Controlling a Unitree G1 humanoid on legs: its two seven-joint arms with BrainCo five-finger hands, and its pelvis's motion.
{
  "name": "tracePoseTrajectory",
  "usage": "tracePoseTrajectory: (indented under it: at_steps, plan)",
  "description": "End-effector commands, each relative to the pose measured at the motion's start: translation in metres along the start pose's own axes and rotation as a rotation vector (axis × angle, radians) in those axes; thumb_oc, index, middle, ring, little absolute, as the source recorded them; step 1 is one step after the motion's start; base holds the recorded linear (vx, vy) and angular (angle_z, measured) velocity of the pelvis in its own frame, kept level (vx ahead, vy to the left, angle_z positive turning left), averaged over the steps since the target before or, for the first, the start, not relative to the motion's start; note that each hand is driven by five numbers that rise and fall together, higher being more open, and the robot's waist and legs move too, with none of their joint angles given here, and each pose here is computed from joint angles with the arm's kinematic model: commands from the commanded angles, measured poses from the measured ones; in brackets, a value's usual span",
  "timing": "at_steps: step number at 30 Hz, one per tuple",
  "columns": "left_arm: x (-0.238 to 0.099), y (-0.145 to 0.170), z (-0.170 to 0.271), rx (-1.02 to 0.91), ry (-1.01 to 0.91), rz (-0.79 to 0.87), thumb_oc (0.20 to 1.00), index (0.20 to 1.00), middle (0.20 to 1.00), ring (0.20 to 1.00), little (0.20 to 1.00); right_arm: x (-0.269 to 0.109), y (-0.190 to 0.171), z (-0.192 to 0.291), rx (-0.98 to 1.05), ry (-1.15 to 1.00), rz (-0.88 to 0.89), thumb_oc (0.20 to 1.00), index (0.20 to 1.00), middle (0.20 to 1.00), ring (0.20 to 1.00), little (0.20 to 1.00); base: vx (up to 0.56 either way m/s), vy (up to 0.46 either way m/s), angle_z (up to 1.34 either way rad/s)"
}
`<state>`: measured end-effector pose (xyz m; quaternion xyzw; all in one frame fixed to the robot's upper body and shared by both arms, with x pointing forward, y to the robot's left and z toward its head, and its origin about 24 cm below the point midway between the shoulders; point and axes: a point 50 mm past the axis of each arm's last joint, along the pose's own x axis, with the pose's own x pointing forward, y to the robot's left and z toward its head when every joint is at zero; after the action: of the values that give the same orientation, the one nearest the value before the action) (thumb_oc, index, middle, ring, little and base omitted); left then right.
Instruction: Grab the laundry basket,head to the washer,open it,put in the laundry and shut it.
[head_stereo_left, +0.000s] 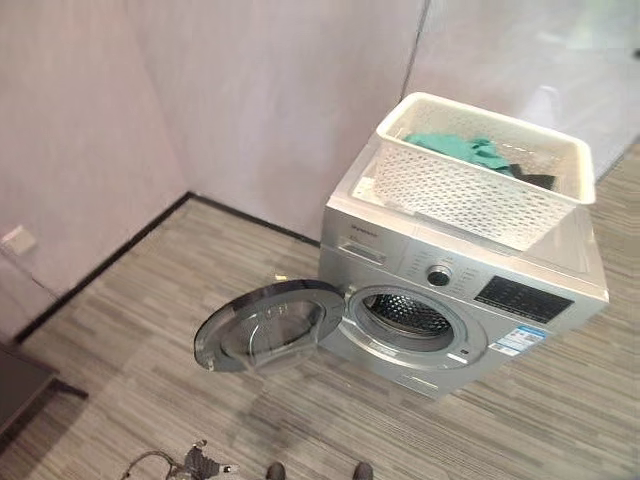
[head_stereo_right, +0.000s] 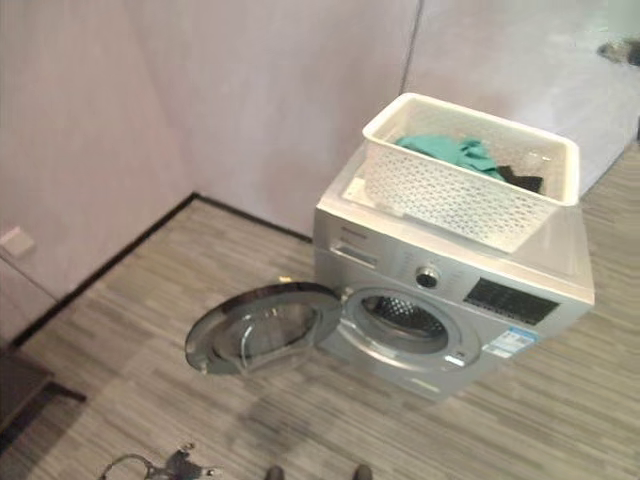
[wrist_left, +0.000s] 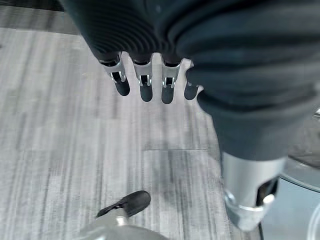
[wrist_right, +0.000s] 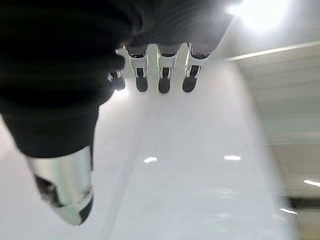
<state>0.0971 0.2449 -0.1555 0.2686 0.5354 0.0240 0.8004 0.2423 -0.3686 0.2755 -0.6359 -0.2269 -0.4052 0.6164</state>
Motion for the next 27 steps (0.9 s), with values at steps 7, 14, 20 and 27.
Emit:
tracePoseTrajectory:
  at_steps: [7, 14, 20, 27]
  plan:
    - [-0.001, -0.013, 0.001, 0.108, 0.025, -0.009, 1.000, 1.000, 1.000, 1.000, 1.000, -0.146, 0.040, -0.050, 0.168, 0.464, 0.112, 1.000, 1.000, 1.000, 1.000, 1.000, 0.01, -0.055, -0.12]
    - [-0.001, -0.017, 0.005, 0.055, 0.021, 0.001, 1.000, 1.000, 1.000, 1.000, 1.000, -0.252, 0.073, -0.062, 0.244, 0.789, 0.431, 1.000, 1.000, 1.000, 1.000, 1.000, 0.00, -0.045, -0.23]
    - [0.003, -0.010, 0.026, 0.039, -0.044, 0.029, 1.000, 1.000, 1.000, 1.000, 1.000, -0.350, 0.103, -0.058, 0.186, 0.983, 0.962, 1.000, 1.000, 1.000, 1.000, 1.000, -0.03, -0.111, -0.18]
    - [0.006, 0.022, 0.024, 0.062, -0.069, 0.108, 1.000, 1.000, 1.000, 1.000, 1.000, -0.370, 0.109, -0.026, 0.316, 0.830, 1.268, 1.000, 1.000, 1.000, 1.000, 1.000, 0.03, -0.142, 0.09]
